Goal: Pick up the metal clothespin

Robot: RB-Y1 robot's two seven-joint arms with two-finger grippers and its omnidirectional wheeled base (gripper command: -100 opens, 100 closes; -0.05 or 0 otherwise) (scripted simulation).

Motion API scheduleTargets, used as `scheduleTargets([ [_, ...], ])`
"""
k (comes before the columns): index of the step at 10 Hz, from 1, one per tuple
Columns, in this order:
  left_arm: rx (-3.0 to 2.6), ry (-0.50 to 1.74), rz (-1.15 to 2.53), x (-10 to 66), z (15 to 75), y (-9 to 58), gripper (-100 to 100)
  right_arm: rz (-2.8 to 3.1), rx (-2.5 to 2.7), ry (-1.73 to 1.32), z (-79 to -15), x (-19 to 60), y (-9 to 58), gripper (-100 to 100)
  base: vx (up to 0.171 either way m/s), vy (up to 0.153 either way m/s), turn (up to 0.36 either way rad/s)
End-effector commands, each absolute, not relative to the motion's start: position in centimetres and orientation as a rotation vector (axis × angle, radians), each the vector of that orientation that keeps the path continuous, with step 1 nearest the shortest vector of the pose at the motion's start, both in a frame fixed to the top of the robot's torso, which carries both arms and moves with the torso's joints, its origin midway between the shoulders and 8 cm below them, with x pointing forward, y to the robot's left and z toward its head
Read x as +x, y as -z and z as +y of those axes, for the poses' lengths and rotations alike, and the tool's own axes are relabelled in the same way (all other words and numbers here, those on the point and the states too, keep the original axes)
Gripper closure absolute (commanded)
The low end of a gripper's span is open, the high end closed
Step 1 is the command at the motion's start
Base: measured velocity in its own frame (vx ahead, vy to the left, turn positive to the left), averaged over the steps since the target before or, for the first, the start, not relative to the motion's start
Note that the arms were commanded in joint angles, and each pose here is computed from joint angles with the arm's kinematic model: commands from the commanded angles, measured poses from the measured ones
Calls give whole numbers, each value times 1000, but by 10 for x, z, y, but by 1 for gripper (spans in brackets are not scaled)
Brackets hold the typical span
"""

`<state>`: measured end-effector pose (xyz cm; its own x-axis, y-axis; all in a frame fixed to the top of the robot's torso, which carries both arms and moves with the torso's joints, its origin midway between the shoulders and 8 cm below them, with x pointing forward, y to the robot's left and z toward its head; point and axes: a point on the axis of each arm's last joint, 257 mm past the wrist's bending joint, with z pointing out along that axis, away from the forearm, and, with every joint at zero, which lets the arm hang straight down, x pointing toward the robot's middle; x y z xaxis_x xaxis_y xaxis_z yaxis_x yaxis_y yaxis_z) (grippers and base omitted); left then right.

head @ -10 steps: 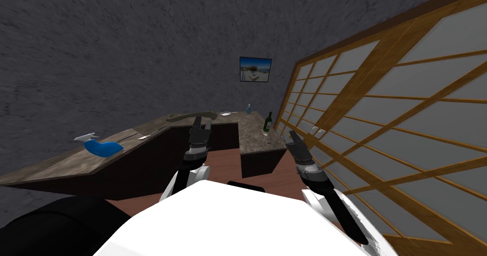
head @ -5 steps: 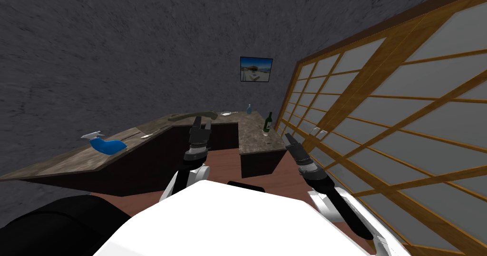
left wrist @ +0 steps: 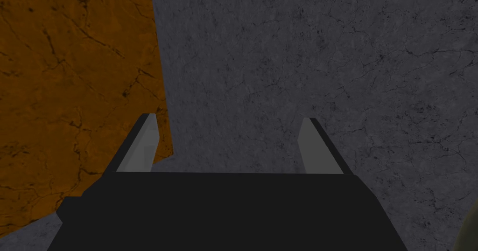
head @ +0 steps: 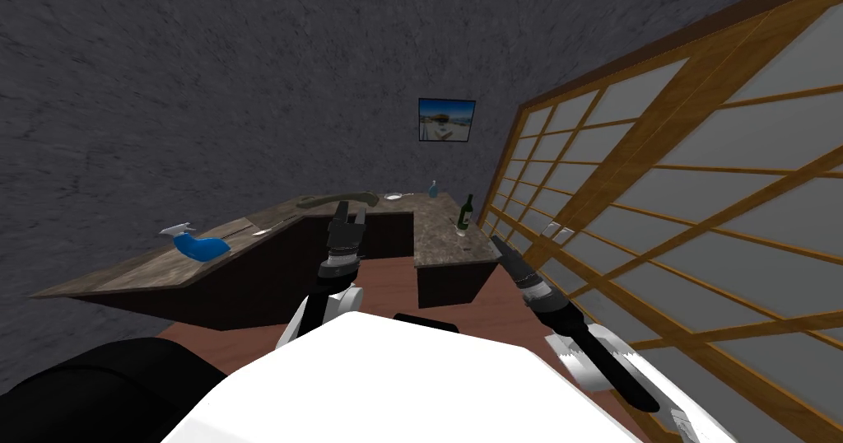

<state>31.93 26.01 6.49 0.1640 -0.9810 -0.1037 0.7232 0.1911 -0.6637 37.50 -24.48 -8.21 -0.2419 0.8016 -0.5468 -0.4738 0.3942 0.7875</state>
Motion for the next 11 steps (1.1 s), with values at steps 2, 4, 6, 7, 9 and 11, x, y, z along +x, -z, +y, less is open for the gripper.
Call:
scheduleTargets([
  [2, -532, 1299, 590, 319, 260, -65, 0, 1433, 318, -1189, -253, 379, 103, -100, 2, -14, 82],
  [4, -532, 1299, 590, 319, 260, -65, 0, 1503, 317, -1145, -263, 382, 120, -100, 1, -8, 88],
  [6, -532, 1299, 590, 319, 260, -65, 0, 1572, 317, -1097, -276, 384, 138, -100, 0, -3, 97],
  [7, -532, 1299, 591, 319, 260, -65, 0, 1629, 332, -1050, -289, 386, 156, -100, -1, 3, 145],
  [9, -532, 1299, 591, 319, 260, -65, 0, 1699, 333, -991, -304, 386, 175, -100, -1, 5, 105],
  [11, -532, 1299, 590, 319, 260, -65, 0, 1765, 336, -928, -321, 385, 192, -100, -2, 11, 129],
])
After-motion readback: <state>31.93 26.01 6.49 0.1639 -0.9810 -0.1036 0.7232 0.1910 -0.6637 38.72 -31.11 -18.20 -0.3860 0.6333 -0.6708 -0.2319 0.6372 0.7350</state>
